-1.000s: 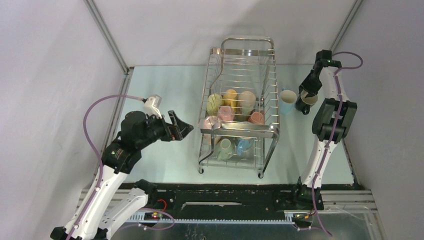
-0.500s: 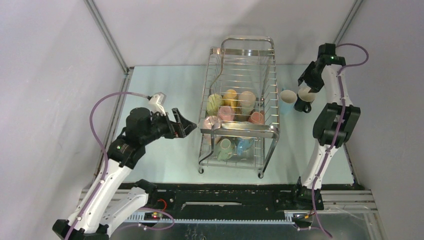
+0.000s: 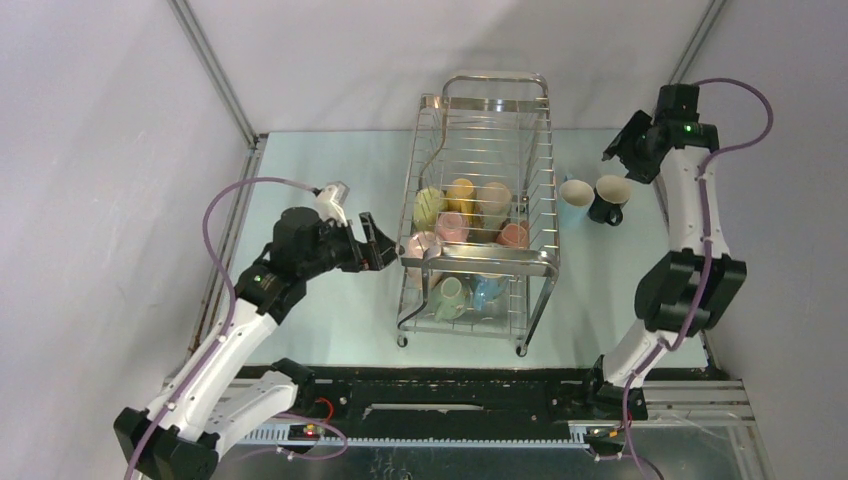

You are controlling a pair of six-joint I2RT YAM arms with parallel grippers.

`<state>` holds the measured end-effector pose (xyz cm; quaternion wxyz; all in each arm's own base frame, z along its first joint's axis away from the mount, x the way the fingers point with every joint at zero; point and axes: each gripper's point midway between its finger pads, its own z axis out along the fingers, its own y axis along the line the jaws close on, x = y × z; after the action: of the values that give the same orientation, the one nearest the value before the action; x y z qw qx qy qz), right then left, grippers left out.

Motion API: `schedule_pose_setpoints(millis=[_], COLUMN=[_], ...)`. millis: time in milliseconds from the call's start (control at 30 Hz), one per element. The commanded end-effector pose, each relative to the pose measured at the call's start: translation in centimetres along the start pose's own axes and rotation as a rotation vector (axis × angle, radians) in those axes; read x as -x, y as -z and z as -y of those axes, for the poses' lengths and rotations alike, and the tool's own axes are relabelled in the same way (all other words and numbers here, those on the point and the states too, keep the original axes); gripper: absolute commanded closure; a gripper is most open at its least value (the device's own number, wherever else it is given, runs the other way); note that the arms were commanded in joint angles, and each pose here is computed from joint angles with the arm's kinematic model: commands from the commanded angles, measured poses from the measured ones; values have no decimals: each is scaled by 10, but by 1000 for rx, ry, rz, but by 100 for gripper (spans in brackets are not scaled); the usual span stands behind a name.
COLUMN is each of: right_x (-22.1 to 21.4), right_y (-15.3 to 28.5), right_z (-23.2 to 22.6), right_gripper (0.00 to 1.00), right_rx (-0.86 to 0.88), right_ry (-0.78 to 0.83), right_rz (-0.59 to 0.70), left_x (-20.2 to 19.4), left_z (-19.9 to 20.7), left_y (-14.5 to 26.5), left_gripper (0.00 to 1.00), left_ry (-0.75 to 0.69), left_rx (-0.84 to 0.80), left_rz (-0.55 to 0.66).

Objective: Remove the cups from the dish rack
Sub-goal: Place the cup at the center of the board, then unload the cup from the dish rack.

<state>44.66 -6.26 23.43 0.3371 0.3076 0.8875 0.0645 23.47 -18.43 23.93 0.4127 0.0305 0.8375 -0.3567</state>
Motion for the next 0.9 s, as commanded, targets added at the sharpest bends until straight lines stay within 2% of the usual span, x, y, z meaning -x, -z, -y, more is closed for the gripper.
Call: schedule_pose_setpoints(millis=[0,367,400,433,867], right_x=[3,-51,-59,-66,-165], right_y=[50,105,108,110,122], right_z=[-31,-50,-52,-50,-65], right_gripper=[31,29,22,21,21], right_rx=[169,383,407,411,545], right_ry=[-16,-31,-28,-30,57], right_rz=[96,118,105,93,-34], left_x=[1,-7,-7,-8,-17], left_z=[4,-1,0,1,2], left_y=[-13,-41,-43,-44,-56], left_gripper=[0,0,0,0,0], left_ry=[-77,-190,-194,-197,-240], left_rx=[-6,85,80,78,91], left_rz=[2,-59,-62,-64,-86])
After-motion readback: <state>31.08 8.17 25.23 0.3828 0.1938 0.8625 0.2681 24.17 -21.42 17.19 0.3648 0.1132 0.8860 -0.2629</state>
